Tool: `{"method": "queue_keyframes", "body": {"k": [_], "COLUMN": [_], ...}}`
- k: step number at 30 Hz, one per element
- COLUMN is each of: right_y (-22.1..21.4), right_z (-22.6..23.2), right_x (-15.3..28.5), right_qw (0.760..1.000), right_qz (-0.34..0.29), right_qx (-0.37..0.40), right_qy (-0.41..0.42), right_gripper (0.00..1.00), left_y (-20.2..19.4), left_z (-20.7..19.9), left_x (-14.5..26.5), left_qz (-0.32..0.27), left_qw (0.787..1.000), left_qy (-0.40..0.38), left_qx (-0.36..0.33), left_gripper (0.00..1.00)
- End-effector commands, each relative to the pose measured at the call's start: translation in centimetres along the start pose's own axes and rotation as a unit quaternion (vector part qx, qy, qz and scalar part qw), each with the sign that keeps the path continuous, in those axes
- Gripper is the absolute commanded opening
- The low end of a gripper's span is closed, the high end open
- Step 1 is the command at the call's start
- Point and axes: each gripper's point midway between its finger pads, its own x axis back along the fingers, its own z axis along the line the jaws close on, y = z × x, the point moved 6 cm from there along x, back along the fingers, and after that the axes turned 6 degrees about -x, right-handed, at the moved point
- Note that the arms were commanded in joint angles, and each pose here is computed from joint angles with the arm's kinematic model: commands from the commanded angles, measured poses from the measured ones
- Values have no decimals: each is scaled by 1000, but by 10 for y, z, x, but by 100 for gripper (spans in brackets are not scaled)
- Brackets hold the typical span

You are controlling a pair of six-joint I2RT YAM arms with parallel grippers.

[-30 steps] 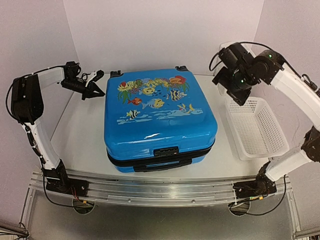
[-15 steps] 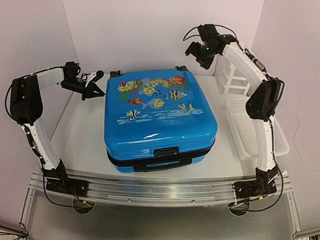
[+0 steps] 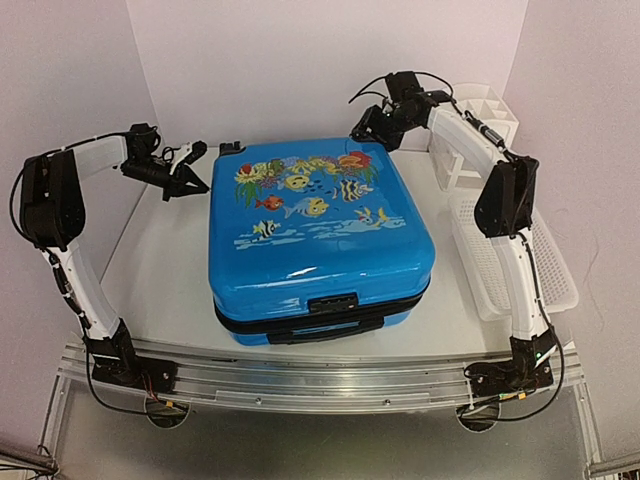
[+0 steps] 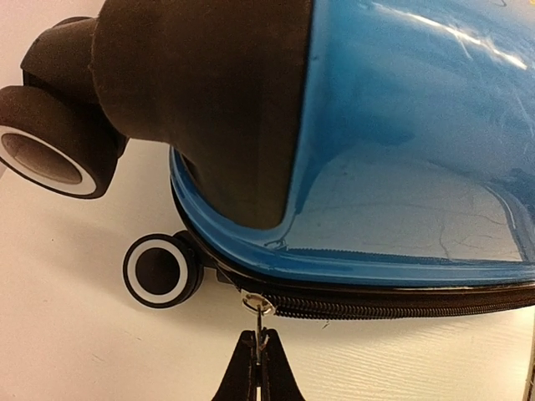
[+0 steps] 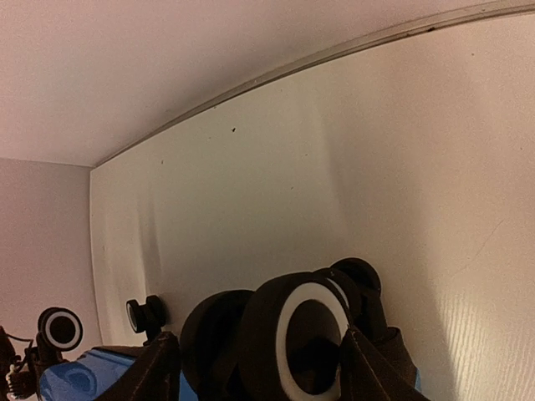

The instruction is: Open, take out, and arrange the luggage

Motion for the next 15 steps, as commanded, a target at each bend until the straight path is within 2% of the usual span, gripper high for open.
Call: {"method": "queue_keyframes", "body": {"k": [1,6,15], "right_y": [-56,-102,-148], "right_z": [22,43,83], "right_x": [-31,-57,-71], "right_qw": [988,968,947], "right_qz": [131,201,222], "right_qx": [23,53,95], "right_qy": [78,142,212], "right_gripper": [46,39,35], "left_y": [47,48,39], "left_z": [4,-15,-69], "left_x": [42,43,50], "left_qz": [-59,-67,-55], "left_qw": [995,996,998], "left_qy": [39,21,-35], "left_qx": [-69,-52,-8], "left_gripper": [0,0,0]}}
